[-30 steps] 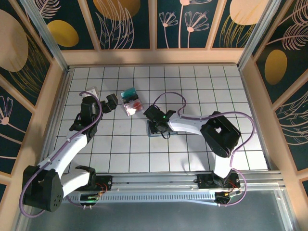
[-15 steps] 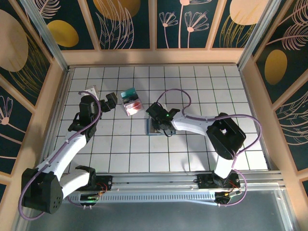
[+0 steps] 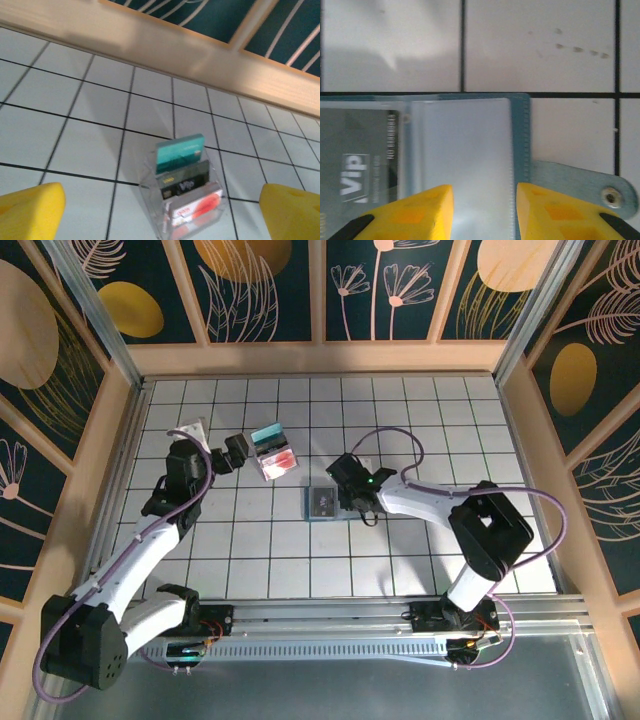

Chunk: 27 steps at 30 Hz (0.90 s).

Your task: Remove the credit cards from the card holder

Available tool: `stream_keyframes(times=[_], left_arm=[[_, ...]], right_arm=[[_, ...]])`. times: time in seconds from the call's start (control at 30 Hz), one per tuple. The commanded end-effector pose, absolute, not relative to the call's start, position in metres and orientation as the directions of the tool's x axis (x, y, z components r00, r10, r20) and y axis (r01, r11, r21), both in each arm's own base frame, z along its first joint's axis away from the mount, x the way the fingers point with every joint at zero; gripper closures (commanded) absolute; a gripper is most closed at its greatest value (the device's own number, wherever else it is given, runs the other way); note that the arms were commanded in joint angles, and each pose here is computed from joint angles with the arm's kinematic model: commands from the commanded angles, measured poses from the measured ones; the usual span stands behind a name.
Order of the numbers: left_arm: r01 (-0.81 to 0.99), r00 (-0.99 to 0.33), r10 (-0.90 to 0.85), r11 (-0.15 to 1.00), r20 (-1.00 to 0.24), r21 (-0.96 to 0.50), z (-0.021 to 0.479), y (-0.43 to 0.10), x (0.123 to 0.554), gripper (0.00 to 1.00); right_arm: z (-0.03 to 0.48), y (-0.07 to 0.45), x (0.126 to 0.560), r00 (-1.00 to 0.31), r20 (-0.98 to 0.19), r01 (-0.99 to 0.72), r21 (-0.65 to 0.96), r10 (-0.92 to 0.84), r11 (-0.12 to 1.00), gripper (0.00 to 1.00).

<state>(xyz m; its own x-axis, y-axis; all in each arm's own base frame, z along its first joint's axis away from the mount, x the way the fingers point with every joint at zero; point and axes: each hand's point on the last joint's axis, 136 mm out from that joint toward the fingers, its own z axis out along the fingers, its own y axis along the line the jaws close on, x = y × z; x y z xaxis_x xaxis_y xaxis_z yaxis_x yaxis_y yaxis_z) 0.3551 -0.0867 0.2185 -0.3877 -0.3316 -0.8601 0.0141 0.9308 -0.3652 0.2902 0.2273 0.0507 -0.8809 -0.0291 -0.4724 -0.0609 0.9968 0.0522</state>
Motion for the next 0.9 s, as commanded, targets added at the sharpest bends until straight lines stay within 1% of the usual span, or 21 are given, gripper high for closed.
stream_keyframes(times=[0.0,0.13,0.27,0.43,0.63,0.87], left_arm=[[0.059,-0.407,-0.291,0.937,-0.866,-0.343,0.218,-0.106,0.348,0.01],[0.089,-0.458,-0.256,0.940,-0.851,-0.331,0.201,-0.130,0.340,0.01],[0.111,-0.512,-0.186,0.954,-0.838,-0.280,0.179,-0.156,0.332,0.01],[0.129,-0.575,-0.144,0.956,-0.805,-0.264,0.149,-0.186,0.319,0.01],[0.133,-0.638,-0.114,0.958,-0.762,-0.255,0.115,-0.207,0.307,0.01],[0.104,-0.694,-0.128,0.956,-0.709,-0.275,0.088,-0.219,0.309,0.01]], right_arm=[[0.053,0.214,0.292,-0.875,-0.484,-0.008,0.070,0.027,0.997,0.62],[0.047,0.203,0.293,-0.879,-0.474,0.015,0.090,0.056,0.996,0.62],[0.041,0.197,0.292,-0.883,-0.461,0.029,0.122,0.083,0.992,0.64],[0.050,0.193,0.296,-0.872,-0.479,0.043,0.132,0.102,0.990,0.67],[0.080,0.198,0.305,-0.844,-0.515,0.035,0.224,0.148,0.974,0.68],[0.095,0.236,0.307,-0.858,-0.489,-0.059,0.398,0.158,0.915,0.68]])
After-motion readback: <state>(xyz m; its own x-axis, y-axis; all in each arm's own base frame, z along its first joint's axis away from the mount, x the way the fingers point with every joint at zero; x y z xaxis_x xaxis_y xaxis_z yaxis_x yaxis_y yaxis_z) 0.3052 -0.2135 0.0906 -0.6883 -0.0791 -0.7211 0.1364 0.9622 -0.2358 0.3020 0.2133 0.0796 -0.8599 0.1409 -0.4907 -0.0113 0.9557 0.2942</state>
